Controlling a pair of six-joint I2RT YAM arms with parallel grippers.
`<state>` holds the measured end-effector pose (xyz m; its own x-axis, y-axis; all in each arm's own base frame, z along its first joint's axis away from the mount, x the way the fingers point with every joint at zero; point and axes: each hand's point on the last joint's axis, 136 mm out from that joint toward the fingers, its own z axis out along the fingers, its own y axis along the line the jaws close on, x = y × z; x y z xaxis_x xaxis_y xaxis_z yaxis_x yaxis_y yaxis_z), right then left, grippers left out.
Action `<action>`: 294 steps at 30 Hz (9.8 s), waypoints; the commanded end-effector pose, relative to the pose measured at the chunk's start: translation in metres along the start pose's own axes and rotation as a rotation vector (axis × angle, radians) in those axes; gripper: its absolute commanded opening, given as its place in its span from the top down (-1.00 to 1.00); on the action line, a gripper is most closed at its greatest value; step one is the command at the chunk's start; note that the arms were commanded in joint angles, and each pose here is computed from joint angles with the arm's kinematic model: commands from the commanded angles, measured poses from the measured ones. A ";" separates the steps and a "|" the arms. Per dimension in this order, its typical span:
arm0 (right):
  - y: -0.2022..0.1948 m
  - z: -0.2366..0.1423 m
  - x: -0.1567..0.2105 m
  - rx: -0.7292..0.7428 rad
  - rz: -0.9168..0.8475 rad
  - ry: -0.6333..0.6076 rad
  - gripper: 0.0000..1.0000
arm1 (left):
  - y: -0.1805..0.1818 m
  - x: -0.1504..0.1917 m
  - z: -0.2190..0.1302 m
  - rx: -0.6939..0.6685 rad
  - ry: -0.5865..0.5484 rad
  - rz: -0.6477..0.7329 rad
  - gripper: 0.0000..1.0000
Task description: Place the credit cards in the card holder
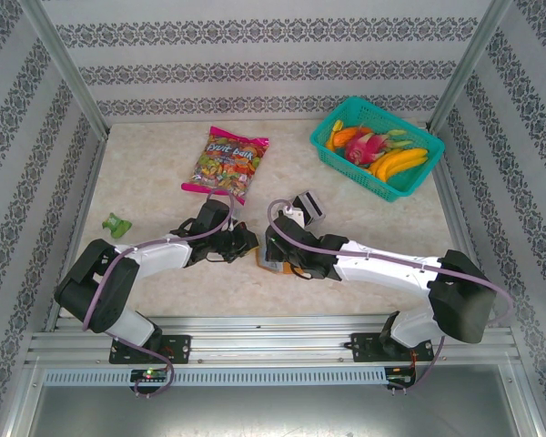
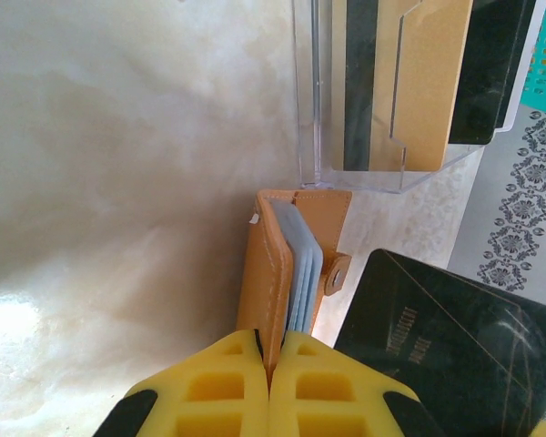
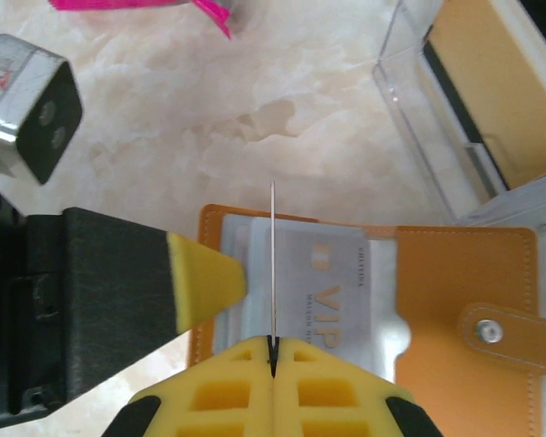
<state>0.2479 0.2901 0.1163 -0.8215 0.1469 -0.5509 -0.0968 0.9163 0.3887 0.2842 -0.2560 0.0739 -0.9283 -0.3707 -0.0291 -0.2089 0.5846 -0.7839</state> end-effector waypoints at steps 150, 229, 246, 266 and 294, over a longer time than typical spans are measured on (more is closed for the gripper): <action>-0.022 0.068 0.060 -0.254 0.226 0.220 1.00 | 0.071 0.009 0.019 -0.349 0.044 0.076 0.62; -0.131 0.041 0.028 0.334 -0.016 0.250 0.63 | 0.072 0.003 0.009 -0.391 0.012 0.116 0.80; -0.107 0.011 -0.004 0.109 0.086 0.108 0.23 | 0.072 0.005 0.008 -0.392 0.015 0.128 0.84; -0.117 0.041 0.016 0.477 -0.157 0.203 -0.06 | 0.066 0.003 0.006 -0.380 0.013 0.135 0.85; -0.117 0.034 0.020 0.205 0.050 0.202 0.94 | 0.014 -0.005 -0.030 -0.321 -0.074 0.164 0.16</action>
<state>0.2598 0.2075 0.0301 -0.9256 0.1121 -0.3615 0.0150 0.9653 0.2608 0.2829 -0.2514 0.0883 -0.9538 -0.2442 -0.1751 -0.0804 0.7688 -0.6344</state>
